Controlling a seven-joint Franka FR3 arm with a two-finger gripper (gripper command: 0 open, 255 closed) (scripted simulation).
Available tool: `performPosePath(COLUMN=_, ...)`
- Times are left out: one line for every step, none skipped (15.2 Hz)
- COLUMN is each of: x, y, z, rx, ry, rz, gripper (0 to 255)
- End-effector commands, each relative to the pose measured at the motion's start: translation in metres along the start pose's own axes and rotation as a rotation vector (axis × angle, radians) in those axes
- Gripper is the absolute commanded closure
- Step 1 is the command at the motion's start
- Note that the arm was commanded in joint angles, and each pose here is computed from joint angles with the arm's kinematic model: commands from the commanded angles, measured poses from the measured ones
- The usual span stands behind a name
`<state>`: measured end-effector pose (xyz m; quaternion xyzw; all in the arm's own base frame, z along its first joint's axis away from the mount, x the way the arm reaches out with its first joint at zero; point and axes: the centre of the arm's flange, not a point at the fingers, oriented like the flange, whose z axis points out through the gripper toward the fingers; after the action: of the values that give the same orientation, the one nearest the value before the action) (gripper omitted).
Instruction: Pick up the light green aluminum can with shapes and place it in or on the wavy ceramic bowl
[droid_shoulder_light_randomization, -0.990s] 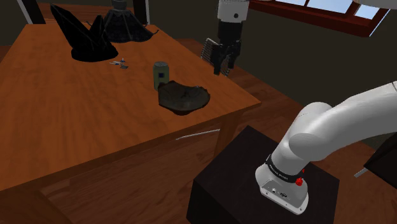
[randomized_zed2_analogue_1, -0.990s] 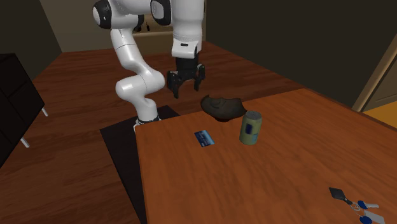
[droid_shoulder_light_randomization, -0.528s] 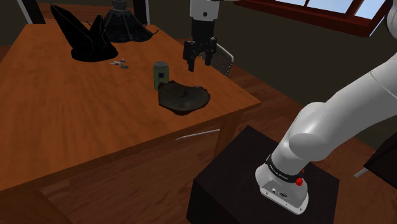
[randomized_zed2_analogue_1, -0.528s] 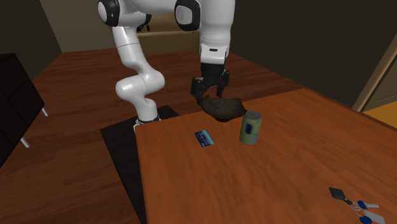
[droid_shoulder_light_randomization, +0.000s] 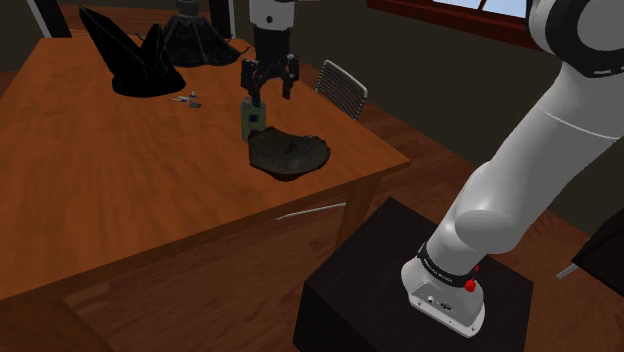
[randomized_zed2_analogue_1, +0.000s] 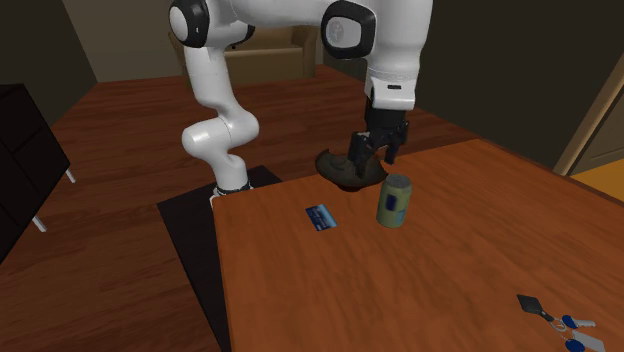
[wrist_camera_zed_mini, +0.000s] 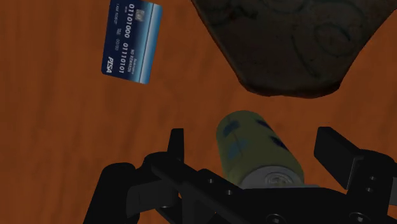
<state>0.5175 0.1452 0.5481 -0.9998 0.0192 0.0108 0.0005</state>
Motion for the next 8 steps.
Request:
performPosePath(x=0.022, y=-0.009, z=-0.001, rx=0.0, ry=0.011, rz=0.008, gripper=0)
performPosePath(x=0.033, y=-0.015, z=-0.001, rx=0.0, ry=0.016, rz=0.011, gripper=0)
performPosePath(x=0.044, y=-0.022, z=-0.001, rx=0.0, ry=0.021, rz=0.014, gripper=0)
performPosePath(x=0.044, y=-0.022, z=-0.001, rx=0.0, ry=0.021, rz=0.014, gripper=0)
performPosePath(x=0.044, y=-0.022, z=0.004, rx=0.0, ry=0.021, rz=0.014, gripper=0)
performPosePath(x=0.044, y=-0.022, z=0.01, rx=0.0, ry=0.021, rz=0.014, gripper=0)
performPosePath(x=0.044, y=-0.022, z=0.015, rx=0.0, ry=0.021, rz=0.014, gripper=0)
performPosePath(x=0.044, y=-0.022, z=0.02, rx=0.0, ry=0.021, rz=0.014, gripper=0)
